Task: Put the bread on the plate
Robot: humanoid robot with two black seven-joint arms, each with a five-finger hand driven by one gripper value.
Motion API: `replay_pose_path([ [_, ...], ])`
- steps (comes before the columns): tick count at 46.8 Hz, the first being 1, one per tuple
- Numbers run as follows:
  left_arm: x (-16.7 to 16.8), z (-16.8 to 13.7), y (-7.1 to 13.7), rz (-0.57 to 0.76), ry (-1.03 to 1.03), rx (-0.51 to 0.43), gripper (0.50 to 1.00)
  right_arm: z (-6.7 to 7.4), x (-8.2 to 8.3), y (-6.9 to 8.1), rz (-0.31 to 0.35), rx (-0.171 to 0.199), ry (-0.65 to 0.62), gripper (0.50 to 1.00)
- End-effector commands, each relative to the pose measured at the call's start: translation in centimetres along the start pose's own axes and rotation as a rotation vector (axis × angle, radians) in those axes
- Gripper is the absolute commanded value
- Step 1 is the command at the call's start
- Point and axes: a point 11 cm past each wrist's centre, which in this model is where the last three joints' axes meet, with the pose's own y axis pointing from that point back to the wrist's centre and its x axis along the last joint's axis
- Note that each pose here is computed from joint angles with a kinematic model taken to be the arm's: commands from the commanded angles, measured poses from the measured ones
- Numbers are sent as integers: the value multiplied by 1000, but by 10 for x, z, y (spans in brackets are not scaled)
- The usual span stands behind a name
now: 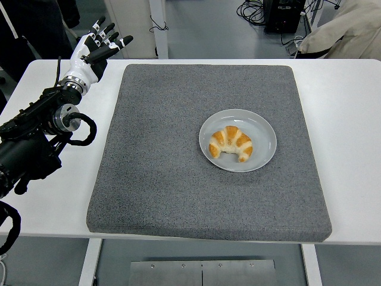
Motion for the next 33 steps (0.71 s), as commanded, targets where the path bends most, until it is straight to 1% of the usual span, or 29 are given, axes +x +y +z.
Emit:
replay_pose_path([
  [1, 0, -1, 1, 0, 9, -4, 966, -1, -1, 0, 0, 2, -8, 1000],
  [7, 10, -3, 1, 41, 34, -17, 966, -3, 0, -1, 1, 6, -10, 1000],
  [19, 2, -16, 1, 18, 83, -6, 966, -3, 0, -1, 2, 6, -11, 1000],
  [27, -7, -23, 1, 11, 108, 3, 966, -7, 0, -2, 3, 14, -11, 1000],
  [33, -4, -26, 3, 22, 128, 4, 966, -6, 0, -2, 1, 12, -11, 1000],
])
